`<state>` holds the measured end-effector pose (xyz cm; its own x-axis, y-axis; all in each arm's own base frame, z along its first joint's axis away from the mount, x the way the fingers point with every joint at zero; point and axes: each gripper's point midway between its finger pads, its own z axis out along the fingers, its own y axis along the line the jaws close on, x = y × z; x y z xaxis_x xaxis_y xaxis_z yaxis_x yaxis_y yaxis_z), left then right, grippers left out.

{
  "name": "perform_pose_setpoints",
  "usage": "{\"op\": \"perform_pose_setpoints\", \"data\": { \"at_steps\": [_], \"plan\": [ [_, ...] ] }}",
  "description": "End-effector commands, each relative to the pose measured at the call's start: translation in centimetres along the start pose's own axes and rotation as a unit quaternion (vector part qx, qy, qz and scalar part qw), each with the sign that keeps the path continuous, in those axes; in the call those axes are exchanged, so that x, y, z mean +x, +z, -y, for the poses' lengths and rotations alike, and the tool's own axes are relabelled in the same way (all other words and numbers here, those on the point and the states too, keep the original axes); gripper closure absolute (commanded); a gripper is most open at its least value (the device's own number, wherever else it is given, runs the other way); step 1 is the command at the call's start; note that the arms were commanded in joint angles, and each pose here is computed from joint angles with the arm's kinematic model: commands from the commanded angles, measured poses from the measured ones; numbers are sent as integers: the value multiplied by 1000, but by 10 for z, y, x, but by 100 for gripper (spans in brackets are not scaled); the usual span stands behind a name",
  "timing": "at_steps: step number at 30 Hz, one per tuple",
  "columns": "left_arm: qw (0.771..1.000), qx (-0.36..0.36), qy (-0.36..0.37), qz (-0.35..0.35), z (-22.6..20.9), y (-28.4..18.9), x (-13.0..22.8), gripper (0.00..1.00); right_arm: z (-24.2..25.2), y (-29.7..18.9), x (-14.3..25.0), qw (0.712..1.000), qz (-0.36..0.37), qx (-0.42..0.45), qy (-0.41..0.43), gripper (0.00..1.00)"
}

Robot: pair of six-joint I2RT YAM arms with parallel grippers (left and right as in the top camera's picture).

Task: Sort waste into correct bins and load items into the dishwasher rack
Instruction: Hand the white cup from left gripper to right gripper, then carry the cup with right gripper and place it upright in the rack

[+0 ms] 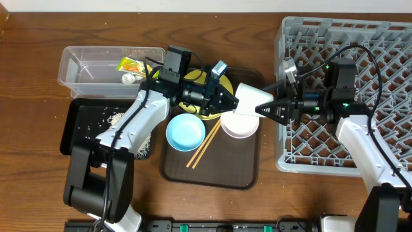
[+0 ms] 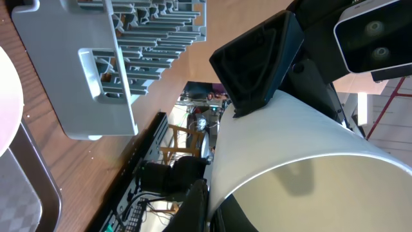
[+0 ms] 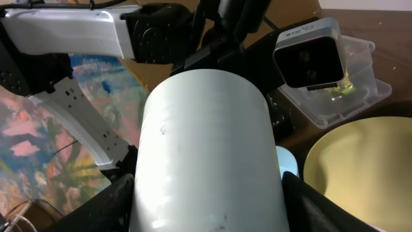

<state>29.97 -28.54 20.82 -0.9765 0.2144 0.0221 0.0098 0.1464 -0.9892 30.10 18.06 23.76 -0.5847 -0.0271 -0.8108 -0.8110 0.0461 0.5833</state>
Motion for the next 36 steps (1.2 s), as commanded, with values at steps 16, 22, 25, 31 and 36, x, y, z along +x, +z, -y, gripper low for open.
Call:
{"op": "perform_pose_setpoints", "data": {
  "at_steps": [16, 22, 25, 31, 36],
  "plan": [
    [989, -101, 30, 99, -36, -25, -35, 54, 49, -8, 5, 987, -10, 144, 75, 47],
    [969, -172, 7, 175, -70, -82, -53, 53, 80, -21, 8, 966, -12, 244, 91, 55],
    [956, -210, 4, 207, -87, -116, -56, 53, 87, -28, 0, 955, -3, 279, 99, 61],
    [914, -310, -4, 261, -113, -179, -51, 53, 84, -43, -34, 935, 25, 341, 98, 85],
    [868, -397, -5, 299, -120, -226, -40, 52, 85, -74, -42, 886, 12, 445, 127, 97]
  ]
}}
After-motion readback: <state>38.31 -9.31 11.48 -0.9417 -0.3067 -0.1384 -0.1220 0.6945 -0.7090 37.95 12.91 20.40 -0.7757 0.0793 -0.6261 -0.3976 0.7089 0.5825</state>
